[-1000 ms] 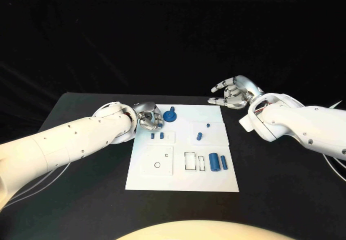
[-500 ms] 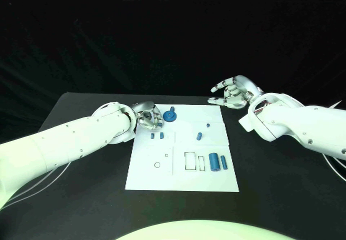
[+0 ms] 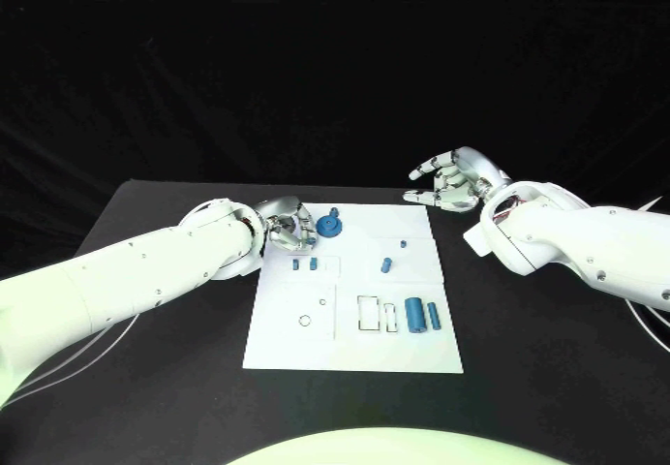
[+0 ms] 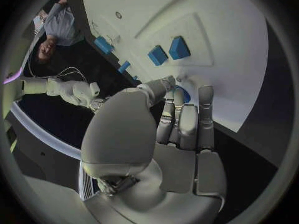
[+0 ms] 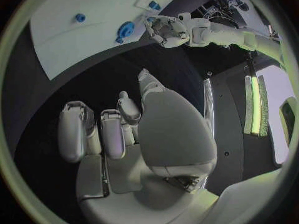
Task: Assemble the parts on the task board
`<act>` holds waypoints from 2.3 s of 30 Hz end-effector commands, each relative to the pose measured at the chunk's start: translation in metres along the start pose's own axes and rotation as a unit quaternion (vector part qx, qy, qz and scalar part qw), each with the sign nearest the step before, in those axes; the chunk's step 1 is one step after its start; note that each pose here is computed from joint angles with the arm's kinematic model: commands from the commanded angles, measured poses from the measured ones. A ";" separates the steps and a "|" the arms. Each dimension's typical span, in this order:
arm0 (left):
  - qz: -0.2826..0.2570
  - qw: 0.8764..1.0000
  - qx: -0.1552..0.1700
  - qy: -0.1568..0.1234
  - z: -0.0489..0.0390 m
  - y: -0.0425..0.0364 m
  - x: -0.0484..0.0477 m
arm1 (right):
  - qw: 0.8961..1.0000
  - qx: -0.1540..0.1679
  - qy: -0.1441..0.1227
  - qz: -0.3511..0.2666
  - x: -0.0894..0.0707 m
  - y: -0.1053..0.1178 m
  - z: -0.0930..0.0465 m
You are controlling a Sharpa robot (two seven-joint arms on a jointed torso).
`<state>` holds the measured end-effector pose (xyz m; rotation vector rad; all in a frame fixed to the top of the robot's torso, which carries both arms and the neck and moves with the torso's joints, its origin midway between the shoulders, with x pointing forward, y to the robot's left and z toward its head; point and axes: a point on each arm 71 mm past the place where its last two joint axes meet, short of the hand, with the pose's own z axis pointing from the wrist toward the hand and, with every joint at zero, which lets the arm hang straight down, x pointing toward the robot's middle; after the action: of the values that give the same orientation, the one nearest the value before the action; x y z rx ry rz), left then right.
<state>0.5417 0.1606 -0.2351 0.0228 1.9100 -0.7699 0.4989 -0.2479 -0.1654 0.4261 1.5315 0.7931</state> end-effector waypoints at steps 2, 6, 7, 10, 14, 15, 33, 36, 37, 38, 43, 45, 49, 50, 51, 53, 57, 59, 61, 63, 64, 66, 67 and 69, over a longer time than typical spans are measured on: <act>-0.003 1.000 0.003 -0.001 0.0005 -0.0016 0.0000 | 1.000 -0.001 0.001 -0.001 0.000 0.000 0.000; -0.003 1.000 0.002 -0.001 0.0005 -0.0016 0.0001 | 1.000 -0.001 0.001 -0.001 0.000 0.000 0.000; -0.003 1.000 0.002 -0.001 0.0006 -0.0016 0.0001 | 1.000 -0.001 0.001 -0.001 0.000 0.000 0.000; -0.004 1.000 0.002 -0.001 0.0006 -0.0015 0.0001 | 1.000 -0.001 0.001 -0.001 0.000 0.000 0.000; -0.005 1.000 0.001 -0.001 0.0005 -0.0011 0.0001 | 1.000 -0.001 0.000 -0.001 0.000 0.000 0.000; -0.005 1.000 0.001 0.000 0.0005 -0.0011 0.0001 | 1.000 -0.001 0.000 -0.001 0.000 0.000 0.000; -0.007 1.000 -0.003 -0.003 0.0002 0.0006 -0.0008 | 1.000 -0.001 0.000 -0.001 0.000 0.000 0.000; -0.011 1.000 -0.003 -0.004 0.0000 0.0012 -0.0011 | 1.000 -0.001 0.000 -0.001 0.000 0.000 0.000; -0.014 1.000 -0.002 -0.005 -0.0002 0.0015 -0.0013 | 1.000 -0.001 0.000 -0.001 0.000 0.000 0.000; -0.018 1.000 -0.002 -0.007 -0.0004 0.0019 -0.0015 | 1.000 -0.001 0.000 -0.001 0.000 0.000 0.000; -0.047 0.999 0.002 -0.012 -0.0020 0.0044 -0.0017 | 1.000 0.000 -0.001 -0.001 0.000 -0.001 0.000; -0.056 0.998 0.004 -0.015 -0.0025 0.0053 -0.0016 | 1.000 0.000 -0.001 -0.001 0.000 -0.001 0.000; -0.074 0.997 0.014 -0.026 -0.0044 0.0074 0.0002 | 1.000 0.000 -0.001 -0.001 0.000 -0.001 0.000; -0.076 0.997 0.016 -0.027 -0.0047 0.0078 0.0007 | 1.000 0.000 -0.001 -0.001 0.000 -0.001 0.000; -0.080 0.996 0.018 -0.028 -0.0050 0.0081 0.0014 | 1.000 0.000 -0.001 -0.001 0.000 -0.001 0.000; -0.085 0.996 0.021 -0.028 -0.0054 0.0087 0.0028 | 1.000 0.000 -0.001 -0.001 -0.001 -0.001 0.000; -0.090 0.995 0.026 -0.028 -0.0059 0.0096 0.0056 | 1.000 0.001 -0.001 -0.001 -0.001 -0.001 0.000; -0.092 0.995 0.028 -0.029 -0.0061 0.0102 0.0072 | 1.000 0.001 -0.001 -0.002 -0.001 -0.002 0.000; -0.092 0.995 0.029 -0.030 -0.0063 0.0108 0.0086 | 1.000 0.001 -0.001 -0.002 -0.001 -0.002 0.000; -0.092 0.995 0.030 -0.031 -0.0064 0.0115 0.0101 | 1.000 0.001 -0.001 -0.002 -0.001 -0.002 0.000; -0.092 0.995 0.030 -0.031 -0.0065 0.0119 0.0107 | 1.000 0.001 -0.001 -0.002 -0.001 -0.002 0.000; -0.091 0.995 0.031 -0.033 -0.0066 0.0126 0.0114 | 1.000 0.001 -0.001 -0.002 -0.001 -0.002 0.000; -0.090 0.995 0.031 -0.034 -0.0067 0.0129 0.0117 | 1.000 0.001 -0.001 -0.002 -0.001 -0.002 0.000; -0.088 0.995 0.032 -0.036 -0.0069 0.0138 0.0119 | 1.000 0.001 -0.001 -0.002 -0.001 -0.002 0.000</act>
<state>0.5353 0.1726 -0.2507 -0.1393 1.8428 -0.9330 0.4994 -0.2502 -0.1657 0.4290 1.5297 0.7869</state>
